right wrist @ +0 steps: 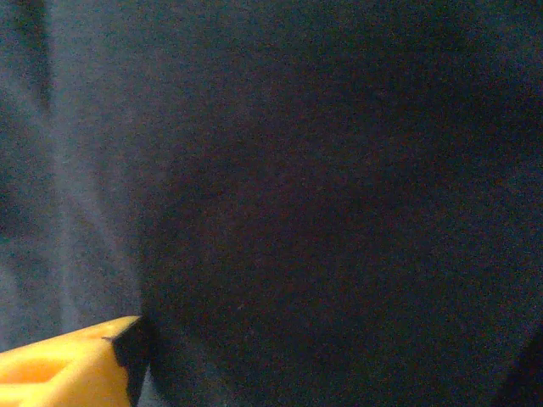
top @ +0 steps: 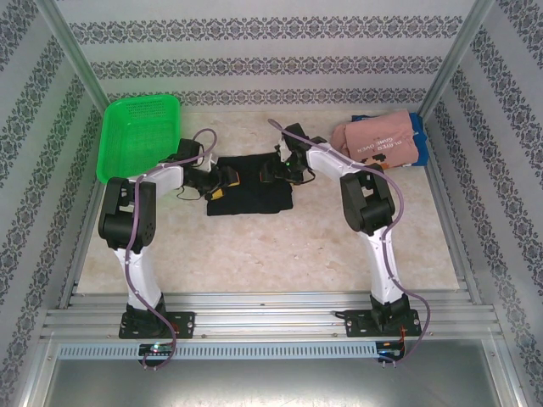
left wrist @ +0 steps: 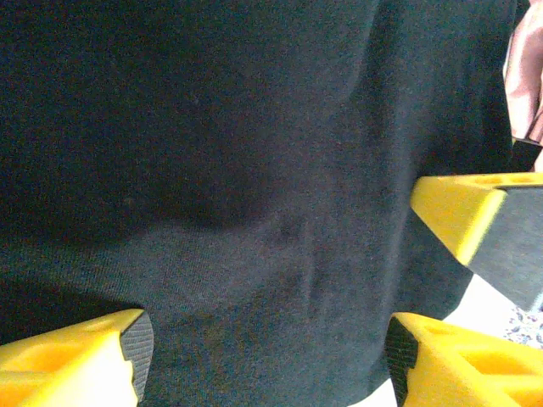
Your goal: Fold and stack the t-shirts
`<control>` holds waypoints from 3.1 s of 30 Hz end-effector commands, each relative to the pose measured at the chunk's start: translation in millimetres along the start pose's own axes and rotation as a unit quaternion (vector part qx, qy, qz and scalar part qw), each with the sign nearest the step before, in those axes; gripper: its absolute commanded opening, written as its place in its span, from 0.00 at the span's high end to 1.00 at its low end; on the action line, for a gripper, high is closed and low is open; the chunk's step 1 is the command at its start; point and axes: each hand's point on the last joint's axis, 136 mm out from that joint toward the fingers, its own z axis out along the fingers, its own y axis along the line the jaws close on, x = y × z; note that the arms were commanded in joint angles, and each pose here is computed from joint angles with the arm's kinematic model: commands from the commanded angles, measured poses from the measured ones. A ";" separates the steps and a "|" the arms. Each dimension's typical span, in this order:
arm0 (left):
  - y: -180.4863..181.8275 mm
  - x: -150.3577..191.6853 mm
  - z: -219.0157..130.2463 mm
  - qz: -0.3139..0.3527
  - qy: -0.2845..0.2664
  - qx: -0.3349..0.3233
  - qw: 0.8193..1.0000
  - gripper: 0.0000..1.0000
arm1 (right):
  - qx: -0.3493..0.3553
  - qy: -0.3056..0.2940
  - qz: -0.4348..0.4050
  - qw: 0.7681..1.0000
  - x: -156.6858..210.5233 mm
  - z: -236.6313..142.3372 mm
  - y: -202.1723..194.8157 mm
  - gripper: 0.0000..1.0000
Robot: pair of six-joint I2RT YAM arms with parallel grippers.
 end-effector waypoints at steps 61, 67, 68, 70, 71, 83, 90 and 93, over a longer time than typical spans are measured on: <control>-125.2 -80.6 -188.3 0.146 -0.261 -0.020 0.954 0.00 | 0.421 -0.186 -0.006 0.888 -138.1 -298.3 -304.8 0.96; -121.6 -62.9 -191.8 0.139 -0.250 -0.023 0.958 0.00 | 0.423 -0.197 0.040 0.884 -136.5 -294.7 -346.4 0.97; -121.8 -61.6 -195.5 0.139 -0.254 -0.026 0.957 0.00 | 0.422 -0.203 0.048 0.882 -136.7 -296.6 -352.6 0.97; -122.2 -59.2 -201.0 0.142 -0.259 -0.034 0.955 0.00 | 0.418 -0.212 0.059 0.882 -136.6 -300.5 -361.0 0.98; -122.1 -57.9 -203.1 0.141 -0.259 -0.038 0.955 0.00 | 0.416 -0.218 0.063 0.880 -137.1 -303.8 -365.0 0.98; -122.3 -53.1 -216.7 0.132 -0.277 -0.051 0.950 0.00 | 0.382 -0.262 0.094 0.881 -144.3 -309.2 -389.5 0.68; -130.9 -49.6 -221.5 0.139 -0.284 -0.047 0.948 0.00 | 0.342 -0.304 0.114 0.882 -154.1 -328.7 -368.4 0.25; -134.8 -48.8 -224.1 0.138 -0.289 -0.042 0.946 0.00 | 0.337 -0.316 0.114 0.880 -155.0 -345.1 -348.5 0.18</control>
